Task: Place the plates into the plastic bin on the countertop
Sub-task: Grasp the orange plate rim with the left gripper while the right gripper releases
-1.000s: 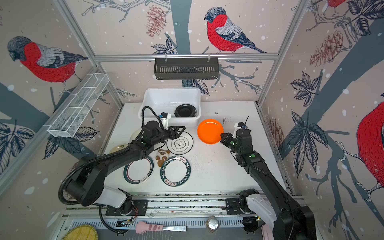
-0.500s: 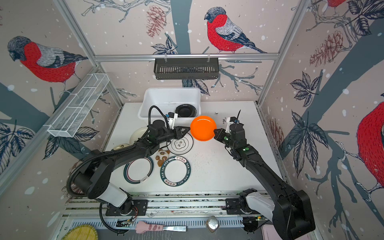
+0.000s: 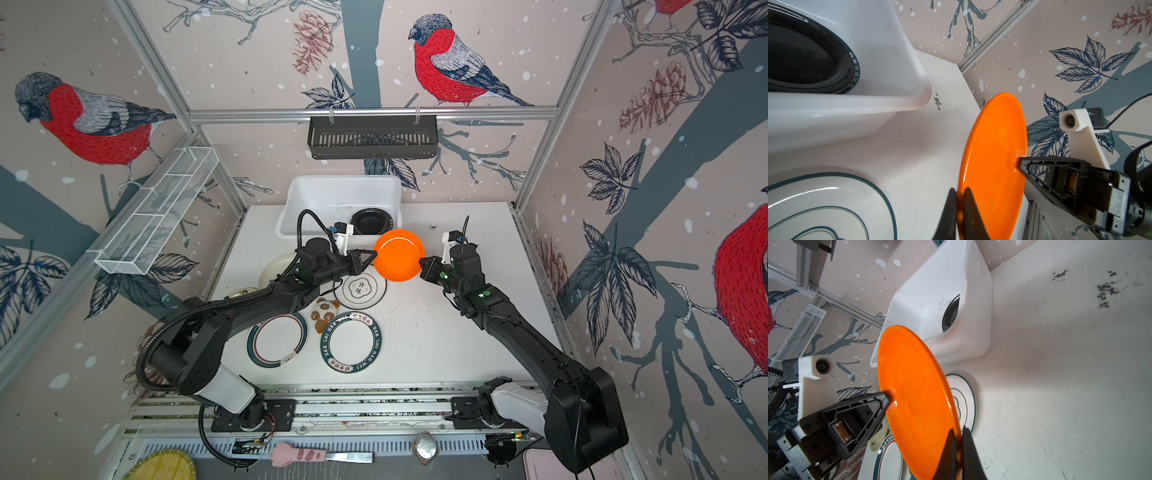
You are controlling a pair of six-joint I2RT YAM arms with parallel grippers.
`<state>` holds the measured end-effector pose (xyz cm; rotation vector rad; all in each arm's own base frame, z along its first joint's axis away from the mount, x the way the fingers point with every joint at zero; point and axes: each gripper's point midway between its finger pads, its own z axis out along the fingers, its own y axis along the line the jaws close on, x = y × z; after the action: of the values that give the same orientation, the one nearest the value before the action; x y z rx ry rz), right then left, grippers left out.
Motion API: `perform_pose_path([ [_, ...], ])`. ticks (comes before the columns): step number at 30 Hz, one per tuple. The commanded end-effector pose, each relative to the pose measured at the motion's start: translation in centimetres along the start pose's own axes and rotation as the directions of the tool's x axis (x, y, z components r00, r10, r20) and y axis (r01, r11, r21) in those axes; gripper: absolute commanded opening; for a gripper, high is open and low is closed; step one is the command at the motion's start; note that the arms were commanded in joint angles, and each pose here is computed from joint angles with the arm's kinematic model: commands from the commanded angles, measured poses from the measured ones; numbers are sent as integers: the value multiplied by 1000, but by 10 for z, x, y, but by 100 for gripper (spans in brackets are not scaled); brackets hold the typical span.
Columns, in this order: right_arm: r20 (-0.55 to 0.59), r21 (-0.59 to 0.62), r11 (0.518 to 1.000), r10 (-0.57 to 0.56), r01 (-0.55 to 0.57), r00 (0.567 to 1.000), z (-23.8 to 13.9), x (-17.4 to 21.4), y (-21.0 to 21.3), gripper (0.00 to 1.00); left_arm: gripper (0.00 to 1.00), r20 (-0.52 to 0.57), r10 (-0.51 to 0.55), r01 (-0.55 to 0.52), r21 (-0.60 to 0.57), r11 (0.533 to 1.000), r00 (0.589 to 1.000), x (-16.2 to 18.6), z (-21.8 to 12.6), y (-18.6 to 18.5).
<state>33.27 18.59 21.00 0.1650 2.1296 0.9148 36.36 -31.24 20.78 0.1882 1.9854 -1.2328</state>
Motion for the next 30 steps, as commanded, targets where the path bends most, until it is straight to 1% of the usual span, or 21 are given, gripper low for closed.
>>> perform_pose_path([
  [1,32,-58,998,-9,11,999,1,-11,17,0,0,-24,49,-47,67,997,999,2,2,-15],
  [5,29,-57,998,-10,11,1000,1,-9,16,0,0,-25,53,-51,62,997,998,2,2,-14],
  [6,31,-55,998,-12,14,999,1,-10,16,5,0,-23,55,-54,60,997,998,1,2,-14],
  [7,32,-53,998,-14,15,999,1,-10,16,13,0,-22,56,-54,58,997,998,1,2,-14],
  [8,31,-50,999,-15,16,999,0,-9,15,25,0,-22,54,-53,57,997,998,0,2,-14],
  [9,33,-46,999,-18,20,999,0,-9,14,33,0,-21,55,-54,57,997,998,0,3,-14],
  [10,31,-45,999,-20,21,999,0,-9,14,39,0,-22,55,-54,55,997,998,0,3,-13],
  [12,35,-39,999,-24,26,999,-1,-8,12,59,0,-20,64,-63,49,997,998,-3,5,-13],
  [14,40,-34,999,-27,28,999,-3,-8,11,74,0,-9,69,-69,38,997,998,-9,5,-13],
  [16,48,-25,999,-29,30,998,-5,-9,9,83,0,12,77,-77,27,997,997,-18,4,-12],
  [18,57,-10,999,-33,34,998,-7,-10,7,89,0,41,85,-86,15,996,995,-30,2,-11],
  [21,77,13,999,-51,50,996,-13,-15,5,95,0,79,95,-93,-30,995,992,-46,-1,1],
  [23,95,34,997,-69,66,993,-17,-18,3,99,0,120,113,-107,-60,992,986,-69,-2,7],
  [25,116,63,995,-87,80,989,-22,-22,-1,100,0,139,167,-147,-142,979,976,-89,-2,18],
  [27,133,79,992,-104,94,986,-26,-25,-4,100,0,146,233,-196,-232,953,961,-107,0,25],
  [30,162,101,989,-121,105,979,-32,-30,-8,100,0,159,284,-220,-331,917,945,-137,0,39],
])
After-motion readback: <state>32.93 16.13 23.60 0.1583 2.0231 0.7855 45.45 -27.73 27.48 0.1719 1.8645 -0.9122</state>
